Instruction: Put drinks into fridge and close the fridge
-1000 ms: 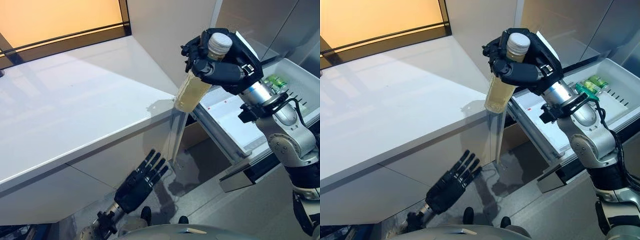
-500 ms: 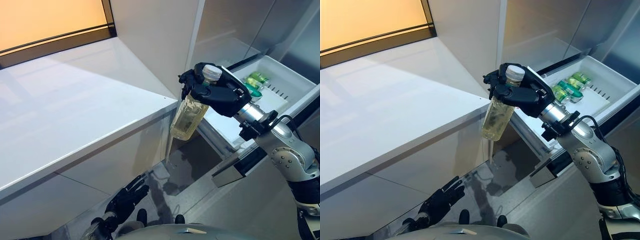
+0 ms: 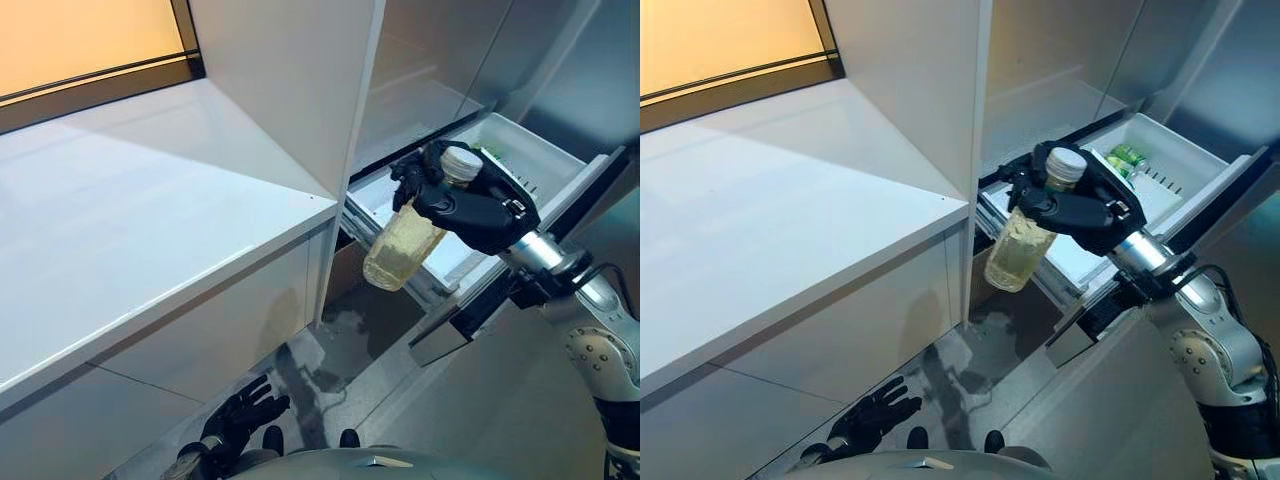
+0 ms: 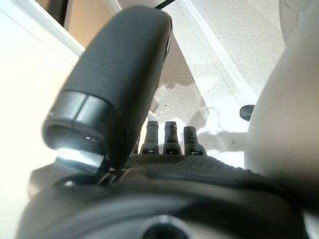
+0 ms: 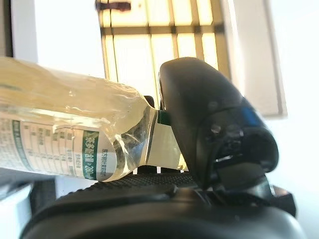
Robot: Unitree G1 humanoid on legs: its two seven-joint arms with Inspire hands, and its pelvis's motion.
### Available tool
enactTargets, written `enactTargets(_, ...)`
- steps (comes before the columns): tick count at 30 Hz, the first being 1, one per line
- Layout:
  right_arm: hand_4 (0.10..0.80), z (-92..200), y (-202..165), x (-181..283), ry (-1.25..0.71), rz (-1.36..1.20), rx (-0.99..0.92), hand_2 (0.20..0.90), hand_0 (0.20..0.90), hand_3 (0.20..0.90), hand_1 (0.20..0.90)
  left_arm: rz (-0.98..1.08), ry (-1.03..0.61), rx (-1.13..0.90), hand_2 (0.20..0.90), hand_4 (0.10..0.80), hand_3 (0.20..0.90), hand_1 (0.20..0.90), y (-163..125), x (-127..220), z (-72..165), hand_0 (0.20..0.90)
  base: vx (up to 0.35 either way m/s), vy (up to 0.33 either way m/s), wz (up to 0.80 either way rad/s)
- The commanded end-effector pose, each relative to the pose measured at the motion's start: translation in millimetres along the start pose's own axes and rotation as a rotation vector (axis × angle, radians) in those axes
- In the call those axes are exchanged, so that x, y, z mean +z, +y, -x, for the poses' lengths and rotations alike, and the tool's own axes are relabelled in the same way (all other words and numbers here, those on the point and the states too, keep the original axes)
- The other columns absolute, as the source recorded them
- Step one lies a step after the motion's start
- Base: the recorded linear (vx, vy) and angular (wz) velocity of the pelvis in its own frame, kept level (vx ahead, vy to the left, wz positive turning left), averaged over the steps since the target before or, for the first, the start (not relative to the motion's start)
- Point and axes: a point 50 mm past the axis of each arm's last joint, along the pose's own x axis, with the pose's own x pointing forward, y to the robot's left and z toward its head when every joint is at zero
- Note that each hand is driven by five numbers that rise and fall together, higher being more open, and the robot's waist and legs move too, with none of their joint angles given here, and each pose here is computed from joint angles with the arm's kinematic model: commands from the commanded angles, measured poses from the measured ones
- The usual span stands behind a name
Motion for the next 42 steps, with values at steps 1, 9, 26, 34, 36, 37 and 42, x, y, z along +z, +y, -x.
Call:
enactTargets(1, 0.1, 6, -1, 72, -0.417, 0.187, -0.017, 0.3, 0.3, 0.2, 0.3, -0.054, -0.009, -0.006, 0.9, 0.8, 0.9, 0.9, -2, 3, -2, 0.9, -0.004, -0.004, -0.07)
enactTargets(9, 0.1, 15, -22, 90, -0.426, 0.476, -0.242, 0.3, 0.3, 0.2, 0.3, -0.053, -0.01, 0.011, 0.9, 0.8, 0.9, 0.9, -1, 5, -2, 0.9, 0.005, -0.01, -0.06)
enactTargets(26, 0.1, -35, -19, 147, -0.474, 0.848, -0.182, 0.3, 0.3, 0.2, 0.3, -0.063, 0.057, 0.057, 0.9, 0.8, 0.9, 0.9, 8, -12, 6, 0.9, 0.07, -0.015, 0.0)
enactTargets(34, 0.1, -57, -25, 146, -0.411, 0.856, -0.131, 0.3, 0.3, 0.2, 0.3, -0.076, 0.045, 0.114, 0.9, 0.8, 0.9, 0.9, 19, -11, 12, 0.9, 0.087, -0.024, 0.05)
enactTargets(36, 0.1, -63, -28, 144, -0.374, 0.86, -0.134, 0.3, 0.3, 0.2, 0.3, -0.081, 0.044, 0.131, 0.9, 0.8, 0.9, 0.9, 23, -11, 14, 0.9, 0.093, -0.017, 0.15)
enactTargets(37, 0.1, -70, -34, 138, -0.311, 0.858, -0.142, 0.3, 0.3, 0.2, 0.3, -0.091, 0.04, 0.151, 0.9, 0.8, 0.9, 0.9, 26, -10, 15, 0.9, 0.1, -0.014, 0.16)
enactTargets(42, 0.1, -76, -64, 110, -0.072, 0.842, -0.244, 0.3, 0.3, 0.2, 0.3, -0.096, 0.034, 0.168, 0.9, 0.8, 0.9, 0.9, 32, -8, 19, 0.9, 0.082, -0.026, 0.09)
